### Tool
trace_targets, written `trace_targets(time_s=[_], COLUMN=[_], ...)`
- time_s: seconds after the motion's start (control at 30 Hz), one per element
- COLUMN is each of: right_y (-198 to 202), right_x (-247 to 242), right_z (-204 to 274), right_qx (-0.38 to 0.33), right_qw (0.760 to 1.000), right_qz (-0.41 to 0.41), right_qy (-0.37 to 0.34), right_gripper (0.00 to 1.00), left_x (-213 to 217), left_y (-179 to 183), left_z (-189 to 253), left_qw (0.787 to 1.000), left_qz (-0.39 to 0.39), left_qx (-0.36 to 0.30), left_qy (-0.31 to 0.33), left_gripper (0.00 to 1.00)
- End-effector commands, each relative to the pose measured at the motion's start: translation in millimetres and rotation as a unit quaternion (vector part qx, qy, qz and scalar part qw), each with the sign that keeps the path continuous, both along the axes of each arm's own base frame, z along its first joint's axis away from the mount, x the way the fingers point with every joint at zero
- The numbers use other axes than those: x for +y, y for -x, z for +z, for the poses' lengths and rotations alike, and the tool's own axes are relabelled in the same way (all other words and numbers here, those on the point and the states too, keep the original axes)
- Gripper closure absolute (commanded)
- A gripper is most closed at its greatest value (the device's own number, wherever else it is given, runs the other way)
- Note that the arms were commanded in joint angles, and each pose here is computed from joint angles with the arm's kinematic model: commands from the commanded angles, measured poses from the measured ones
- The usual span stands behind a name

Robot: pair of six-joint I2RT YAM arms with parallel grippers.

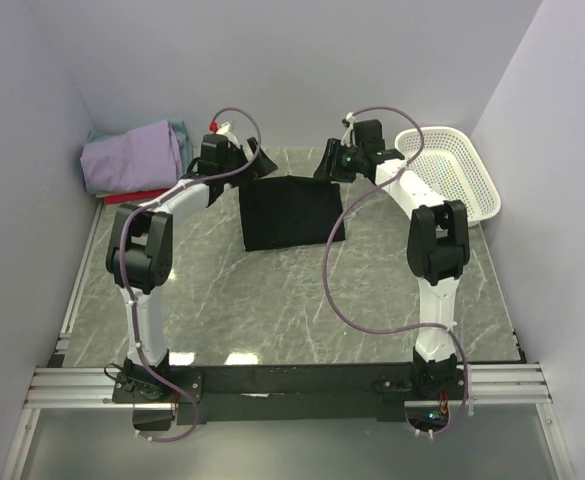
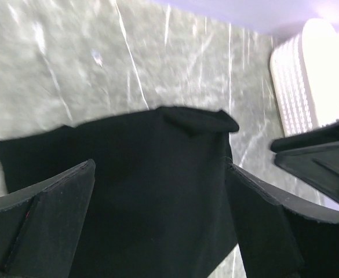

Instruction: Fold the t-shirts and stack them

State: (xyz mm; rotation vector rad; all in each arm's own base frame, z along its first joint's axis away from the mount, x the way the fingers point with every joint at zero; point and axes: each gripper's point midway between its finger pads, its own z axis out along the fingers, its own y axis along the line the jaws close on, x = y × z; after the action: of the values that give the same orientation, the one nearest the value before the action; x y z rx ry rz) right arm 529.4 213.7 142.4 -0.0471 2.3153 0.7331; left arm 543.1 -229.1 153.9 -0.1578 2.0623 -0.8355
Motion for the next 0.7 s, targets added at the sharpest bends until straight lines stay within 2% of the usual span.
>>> trace_targets(time_s=[0.0,0.27,0.47,0.53,0.57,0.63,0.67], right_y=[3.4,-5.7,-32.3,-46.1,-49.7,-65.2,-69.3], right_x=[24.2,30.8,30.6,33.1,33.8,33.5,30.0], right_z=[-2.2,-27.9,-52.2,-46.8,-63.4,-54.7,-67.8], right_qx=[0.014,0.043,0.049,0.035,0.048,0.035,0.046], right_qw=[0.999,0.998,0.999,0.999,0.999,0.999,0.999], right_qz=[0.033,0.033,0.014,0.007,0.005,-0.009,-0.015], right_qy=[-0.020,-0.018,-0.006,-0.014,-0.013,-0.020,-0.020], right_gripper=[0.44,0.45,0.43,0.43,0.42,0.41,0.41], left_x=[-22.5,-34.0,-36.8,-38.4,-39.5,-41.0,-42.0], left_y=[5.6,-5.3,-14.7,-21.0,-21.8,-27.9,-29.1], left_z=[-13.8,-44.8,-61.0,-58.8,-64.7,-65.9,-67.0], left_qw=[0.998,0.996,0.996,0.996,0.996,0.996,0.996], left_qz=[-0.043,-0.062,-0.061,-0.061,-0.064,-0.066,-0.068], left_qx=[0.020,0.049,0.053,0.044,0.048,0.047,0.048], left_qy=[0.037,0.047,0.046,0.047,0.046,0.043,0.043], left_gripper=[0.00,0.01,0.01,0.01,0.01,0.01,0.01])
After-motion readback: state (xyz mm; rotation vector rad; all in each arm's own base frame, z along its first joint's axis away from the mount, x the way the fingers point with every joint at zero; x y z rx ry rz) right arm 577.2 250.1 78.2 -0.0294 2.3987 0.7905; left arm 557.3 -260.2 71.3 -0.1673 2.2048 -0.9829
